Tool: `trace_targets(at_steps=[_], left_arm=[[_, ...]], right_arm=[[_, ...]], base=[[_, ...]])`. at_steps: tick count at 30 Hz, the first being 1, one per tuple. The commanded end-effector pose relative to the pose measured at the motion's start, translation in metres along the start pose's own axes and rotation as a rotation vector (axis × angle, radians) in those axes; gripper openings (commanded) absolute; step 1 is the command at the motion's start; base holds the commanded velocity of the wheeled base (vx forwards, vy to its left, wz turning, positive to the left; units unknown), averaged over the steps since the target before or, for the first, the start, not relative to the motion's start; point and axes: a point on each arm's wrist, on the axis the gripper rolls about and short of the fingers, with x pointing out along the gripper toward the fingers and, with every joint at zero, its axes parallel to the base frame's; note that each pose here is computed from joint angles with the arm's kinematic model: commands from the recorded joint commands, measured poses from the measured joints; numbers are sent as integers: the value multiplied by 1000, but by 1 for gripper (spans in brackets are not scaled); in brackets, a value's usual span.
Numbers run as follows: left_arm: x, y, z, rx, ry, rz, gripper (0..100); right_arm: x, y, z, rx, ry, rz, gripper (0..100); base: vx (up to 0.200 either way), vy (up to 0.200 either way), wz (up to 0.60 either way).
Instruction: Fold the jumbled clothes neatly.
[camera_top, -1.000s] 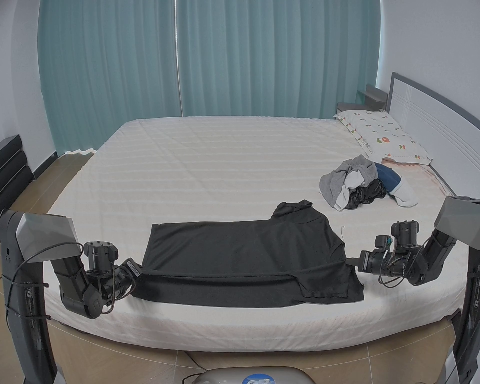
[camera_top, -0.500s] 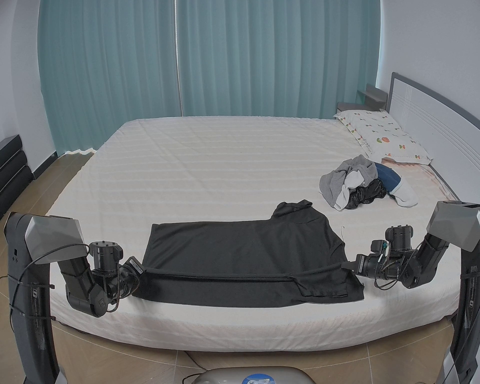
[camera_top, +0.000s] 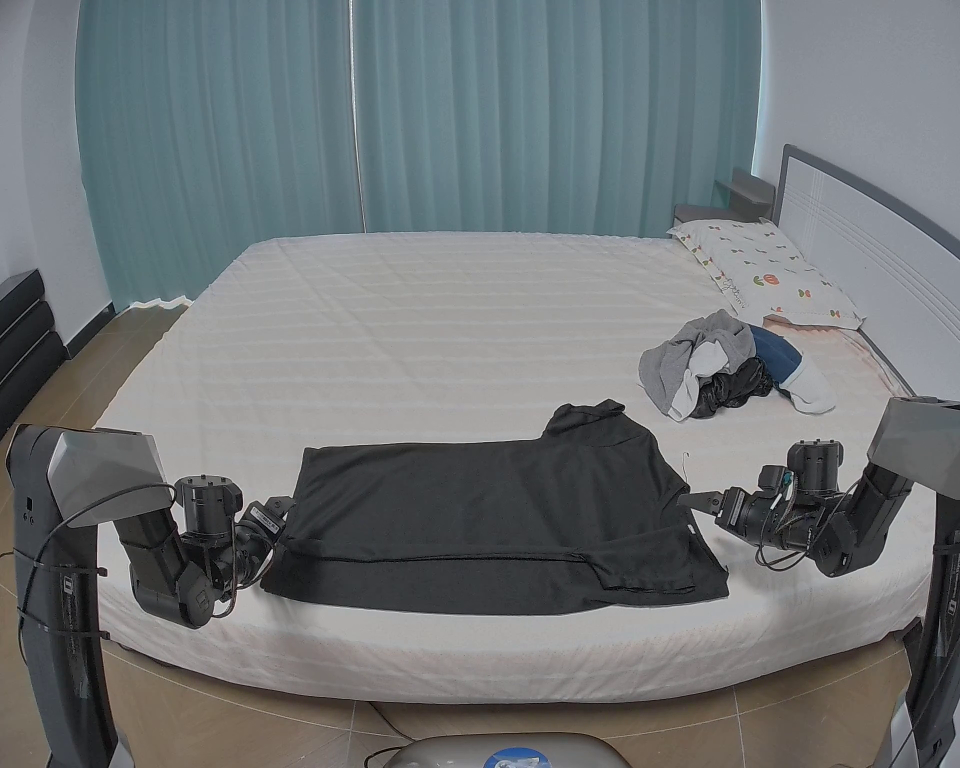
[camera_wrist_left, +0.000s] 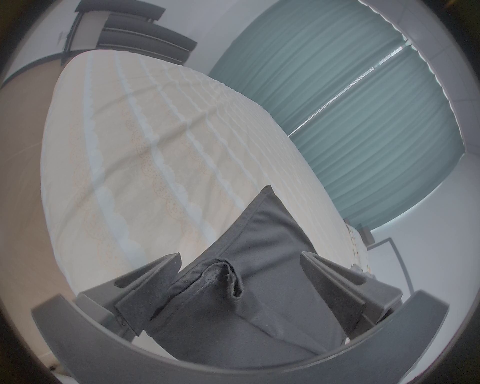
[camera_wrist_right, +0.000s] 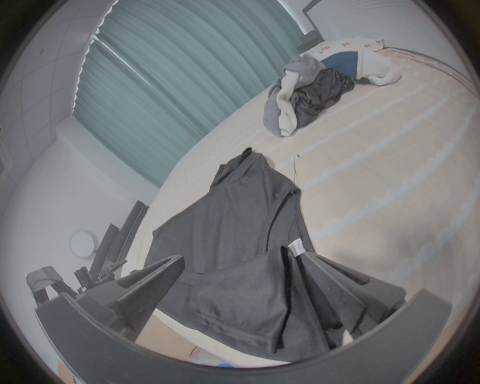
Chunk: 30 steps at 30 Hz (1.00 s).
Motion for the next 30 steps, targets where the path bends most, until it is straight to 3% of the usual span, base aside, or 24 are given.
trace_targets(at_steps=[1, 8, 12, 21, 30], left_arm=[[-10, -7, 17, -71, -30, -34, 100], [-36, -2, 14, -77, 99, -70, 100], [-54, 4, 10, -82, 184, -91, 100], [-54, 7, 13, -100, 188, -86, 100], [-54, 8, 11, -93, 197, -89, 100]], right_arm=[[-36, 20, 3, 16, -49, -20, 100], [-74, 36, -17, 209, -40, -62, 100], [-74, 29, -30, 330, 14, -74, 100], [-63, 14, -49, 346, 28, -85, 100], [-55, 3, -75, 326, 22, -54, 100]], base=[[0, 0, 0], [0, 0, 0], [0, 0, 0], [0, 0, 0], [200, 0, 0]])
